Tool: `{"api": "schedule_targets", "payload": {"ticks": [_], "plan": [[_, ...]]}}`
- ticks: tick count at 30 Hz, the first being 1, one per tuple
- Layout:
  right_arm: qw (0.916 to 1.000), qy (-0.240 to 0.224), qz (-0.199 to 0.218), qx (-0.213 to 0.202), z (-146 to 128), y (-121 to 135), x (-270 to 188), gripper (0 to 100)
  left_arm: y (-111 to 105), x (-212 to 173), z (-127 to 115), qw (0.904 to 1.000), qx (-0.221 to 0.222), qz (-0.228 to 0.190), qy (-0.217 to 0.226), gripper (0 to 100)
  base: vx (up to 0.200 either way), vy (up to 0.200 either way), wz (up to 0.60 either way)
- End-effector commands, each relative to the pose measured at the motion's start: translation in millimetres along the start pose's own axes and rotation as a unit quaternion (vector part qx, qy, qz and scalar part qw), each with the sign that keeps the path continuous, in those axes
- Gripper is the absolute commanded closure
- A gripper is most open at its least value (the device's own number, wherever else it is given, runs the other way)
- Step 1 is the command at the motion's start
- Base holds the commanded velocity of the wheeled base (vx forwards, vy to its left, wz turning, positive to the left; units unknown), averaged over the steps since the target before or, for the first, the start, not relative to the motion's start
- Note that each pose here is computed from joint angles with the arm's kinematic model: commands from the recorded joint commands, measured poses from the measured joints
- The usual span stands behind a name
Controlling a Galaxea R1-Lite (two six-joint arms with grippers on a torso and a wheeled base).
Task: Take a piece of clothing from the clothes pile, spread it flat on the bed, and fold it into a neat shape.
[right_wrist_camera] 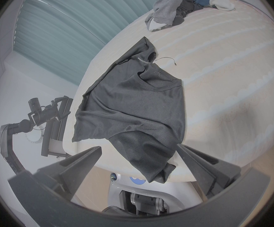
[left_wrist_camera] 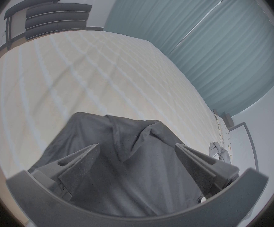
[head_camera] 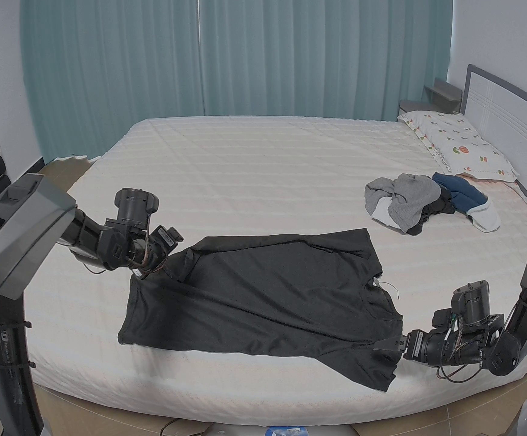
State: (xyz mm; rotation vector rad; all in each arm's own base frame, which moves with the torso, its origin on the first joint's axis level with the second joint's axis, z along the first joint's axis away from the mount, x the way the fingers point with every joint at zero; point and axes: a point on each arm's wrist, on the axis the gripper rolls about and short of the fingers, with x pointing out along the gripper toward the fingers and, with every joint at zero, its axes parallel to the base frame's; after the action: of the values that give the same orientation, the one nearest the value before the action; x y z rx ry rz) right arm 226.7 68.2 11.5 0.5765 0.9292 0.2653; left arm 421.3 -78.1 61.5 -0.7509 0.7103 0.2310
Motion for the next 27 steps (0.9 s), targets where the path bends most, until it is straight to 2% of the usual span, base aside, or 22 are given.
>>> {"api": "schedule_targets", "payload": {"ticks": [1, 8, 16, 23, 24, 27], "plan": [[1.0000, 0.004, 0.005, -0.006, -3.2, 3.8, -1.3, 0, -7.7, 47.1, -17.7, 0.9998, 0.013, 0.001, 0.013, 0, 0.000, 0.000, 0.00], [0.9999, 0.007, 0.005, -0.008, -4.9, 4.6, -1.7, 0, -16.8, 68.0, -25.6, 0.9982, 0.057, -0.003, 0.015, 0, 0.000, 0.000, 0.00], [0.9999, 0.006, 0.006, -0.008, -4.6, 4.6, -1.2, 0, -16.4, 85.3, -28.5, 0.9904, 0.137, 0.017, -0.014, 0, 0.000, 0.000, 0.00], [0.9999, 0.006, 0.006, -0.008, -4.6, 4.6, -1.2, 0, -18.3, 87.5, -27.1, 0.9881, 0.151, 0.018, -0.020, 0, 0.000, 0.000, 0.00], [0.9999, 0.006, 0.006, -0.008, -4.6, 4.7, -1.5, 0, -17.4, 88.9, -28.0, 0.9879, 0.153, 0.019, -0.019, 100, 0.000, 0.000, 0.00], [0.9999, 0.005, 0.006, -0.008, -4.2, 4.6, -1.6, 0, -15.7, 91.3, -29.7, 0.9858, 0.165, 0.022, -0.016, 100, 0.000, 0.000, 0.00]]}}
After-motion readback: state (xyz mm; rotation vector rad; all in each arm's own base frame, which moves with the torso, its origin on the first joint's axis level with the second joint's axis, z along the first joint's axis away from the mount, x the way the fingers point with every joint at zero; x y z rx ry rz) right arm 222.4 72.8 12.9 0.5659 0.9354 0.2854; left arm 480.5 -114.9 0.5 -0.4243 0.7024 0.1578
